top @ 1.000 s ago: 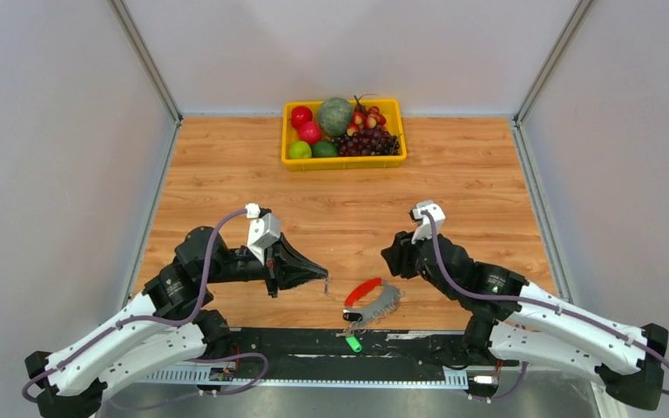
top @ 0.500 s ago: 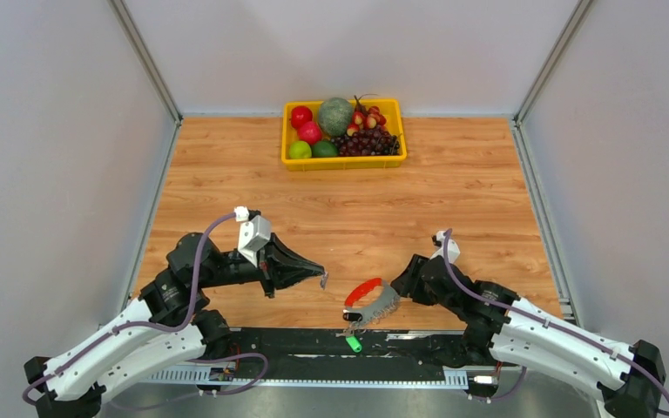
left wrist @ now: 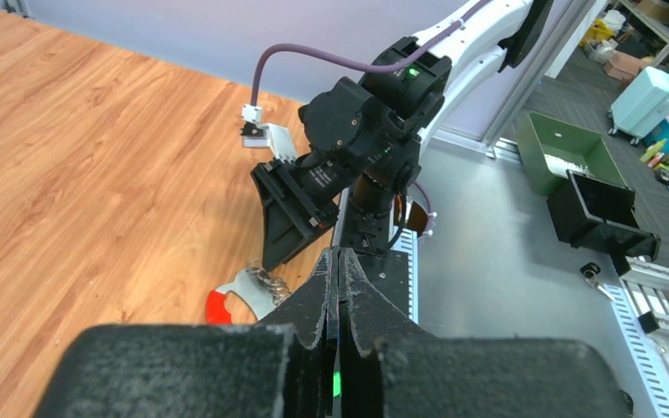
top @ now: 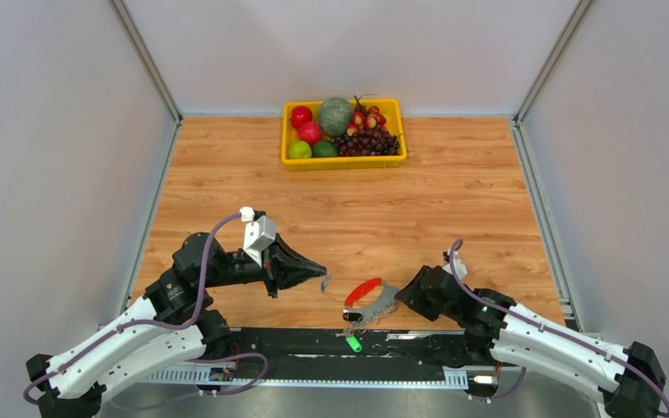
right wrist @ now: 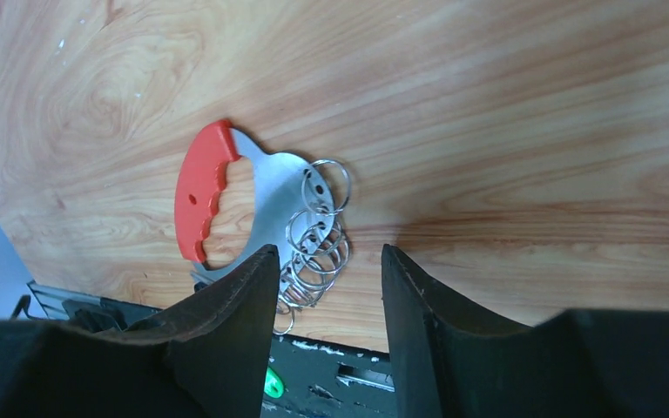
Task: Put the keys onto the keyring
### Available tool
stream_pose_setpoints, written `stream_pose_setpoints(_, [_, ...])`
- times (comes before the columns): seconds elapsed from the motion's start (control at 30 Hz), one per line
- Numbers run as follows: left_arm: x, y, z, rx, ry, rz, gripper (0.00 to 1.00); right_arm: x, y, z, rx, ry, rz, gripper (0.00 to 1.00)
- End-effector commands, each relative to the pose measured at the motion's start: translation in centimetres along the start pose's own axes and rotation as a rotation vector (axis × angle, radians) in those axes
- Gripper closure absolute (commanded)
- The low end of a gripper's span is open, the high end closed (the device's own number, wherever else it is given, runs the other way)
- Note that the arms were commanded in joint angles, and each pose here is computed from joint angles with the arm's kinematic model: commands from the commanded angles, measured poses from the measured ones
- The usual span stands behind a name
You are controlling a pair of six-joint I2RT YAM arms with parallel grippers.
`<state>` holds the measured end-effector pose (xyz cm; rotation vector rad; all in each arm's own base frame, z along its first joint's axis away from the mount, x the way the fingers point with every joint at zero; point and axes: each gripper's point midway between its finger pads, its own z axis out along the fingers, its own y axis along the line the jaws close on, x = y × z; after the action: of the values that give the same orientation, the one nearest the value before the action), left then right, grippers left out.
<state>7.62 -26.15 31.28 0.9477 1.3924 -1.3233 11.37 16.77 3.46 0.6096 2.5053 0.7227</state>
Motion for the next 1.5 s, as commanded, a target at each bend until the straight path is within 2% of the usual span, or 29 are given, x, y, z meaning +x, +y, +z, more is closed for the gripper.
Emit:
stream_pose_setpoints(0.0, [-0.5, -0.5, 0.2, 0.030, -0.029, 0.014, 1.00, -0.2, 0.0, 0.3, 0.010, -0.016, 0.144, 0.51])
stream_pose_setpoints(0.5, [-0.5, -0.4, 0.3, 0.031, -0.014, 0.018, 1.00, -1.2, -2.3, 1.8, 0.056, -0.112, 0.349, 0.57])
stream_pose_setpoints(0.87, [-0.4, -0.4, 0.2, 0.027, -0.011, 0.020, 1.00, -1.6, -2.7, 2.7, 0.081, -0.145, 0.368, 0.60])
stream_pose_setpoints(1.37, [-0.3, -0.4, 0.0, 0.024, -0.001, 0.030, 1.00, -2.2, -2.1, 3.2, 0.072, -0.182, 0.346, 0.73])
stream_pose_setpoints(1.47, [-0.2, -0.4, 0.0, 0.026, 0.001, 0.030, 1.00, -2.4, -2.3, 3.3, 0.083, -0.193, 0.340, 0.78])
